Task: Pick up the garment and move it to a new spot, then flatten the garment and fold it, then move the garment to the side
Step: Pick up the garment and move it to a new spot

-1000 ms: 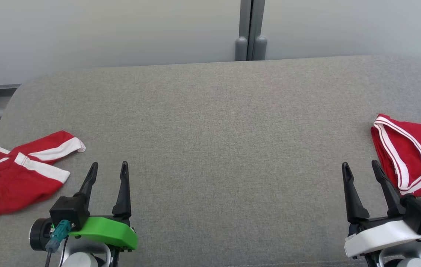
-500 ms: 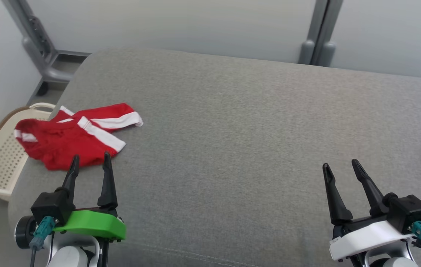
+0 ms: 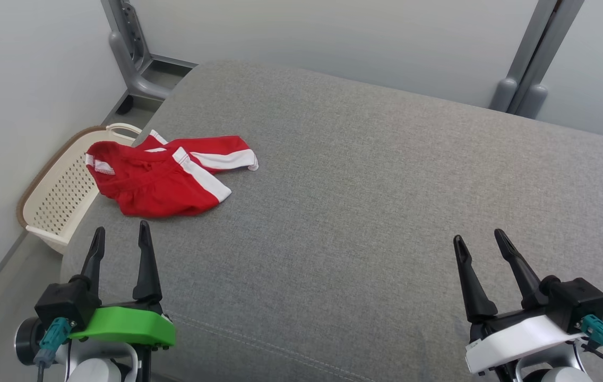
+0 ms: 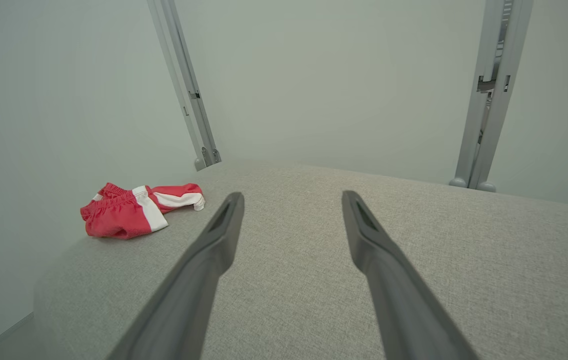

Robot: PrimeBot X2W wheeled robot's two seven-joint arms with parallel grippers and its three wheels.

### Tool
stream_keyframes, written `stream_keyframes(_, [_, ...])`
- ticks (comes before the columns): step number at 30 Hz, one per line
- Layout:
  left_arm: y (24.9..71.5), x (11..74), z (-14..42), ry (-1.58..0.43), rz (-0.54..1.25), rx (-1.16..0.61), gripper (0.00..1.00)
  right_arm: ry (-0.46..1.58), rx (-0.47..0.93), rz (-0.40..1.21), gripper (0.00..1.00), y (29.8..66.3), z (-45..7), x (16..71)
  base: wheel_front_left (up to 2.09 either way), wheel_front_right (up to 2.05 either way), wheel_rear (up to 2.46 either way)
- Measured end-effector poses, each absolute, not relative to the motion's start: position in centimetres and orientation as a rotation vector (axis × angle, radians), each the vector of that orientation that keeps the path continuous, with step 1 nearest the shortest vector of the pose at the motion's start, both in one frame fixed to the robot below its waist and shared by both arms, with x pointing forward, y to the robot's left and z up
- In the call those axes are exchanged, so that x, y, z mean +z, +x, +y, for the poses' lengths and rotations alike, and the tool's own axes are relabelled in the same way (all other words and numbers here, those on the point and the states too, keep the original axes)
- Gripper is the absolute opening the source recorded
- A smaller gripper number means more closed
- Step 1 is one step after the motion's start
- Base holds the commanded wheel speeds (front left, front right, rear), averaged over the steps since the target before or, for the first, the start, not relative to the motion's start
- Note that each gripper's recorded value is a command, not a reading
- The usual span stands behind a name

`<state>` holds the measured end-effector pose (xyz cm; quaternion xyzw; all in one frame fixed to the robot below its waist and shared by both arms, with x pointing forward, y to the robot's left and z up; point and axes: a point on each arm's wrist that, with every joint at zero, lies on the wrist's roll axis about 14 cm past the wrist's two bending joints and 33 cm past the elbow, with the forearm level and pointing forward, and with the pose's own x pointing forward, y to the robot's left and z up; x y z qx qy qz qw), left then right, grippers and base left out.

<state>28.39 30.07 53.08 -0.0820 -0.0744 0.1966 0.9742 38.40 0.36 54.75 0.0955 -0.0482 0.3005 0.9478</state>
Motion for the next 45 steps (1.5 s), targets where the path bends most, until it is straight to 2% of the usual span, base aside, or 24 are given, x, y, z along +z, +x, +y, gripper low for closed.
stream_keyframes(9, [29.6,56.4,30.4,-0.136,-0.240,0.369,1.00,0.198,0.581,-0.103,1.00,38.5,-0.7,54.9,0.00,0.00,0.00])
stream_keyframes(14, [32.1,64.7,31.9,-0.020,-0.414,0.311,1.00,0.200,0.572,-0.096,1.00,38.7,-1.0,54.7,0.00,0.00,0.00])
stream_keyframes(16, [34.4,68.4,32.2,0.033,-0.440,0.260,1.00,0.195,0.566,-0.102,1.00,39.0,-1.1,54.8,0.00,0.00,0.00])
stream_keyframes(18, [36.4,69.6,32.5,0.036,-0.411,0.231,1.00,0.192,0.558,-0.104,1.00,39.4,-1.4,54.9,0.00,0.00,0.00])
stream_keyframes(22, [41.1,68.1,33.8,-0.003,-0.235,0.212,1.00,0.190,0.532,-0.103,1.00,40.3,-2.1,54.7,0.00,0.00,0.00])
stream_keyframes(30, [47.1,56.2,35.8,-0.129,0.259,0.231,1.00,0.189,0.462,-0.075,1.00,42.4,-4.3,52.9,0.00,0.00,0.00])
stream_keyframes(38, [48.2,45.3,34.9,-0.239,0.621,0.235,1.00,0.169,0.401,-0.024,1.00,44.4,-6.8,50.2,0.00,0.00,0.00])
stream_keyframes(45, [47.5,38.6,34.2,-0.288,0.829,0.260,1.00,0.145,0.370,0.037,1.00,45.7,-8.3,47.5,0.00,0.00,0.00])
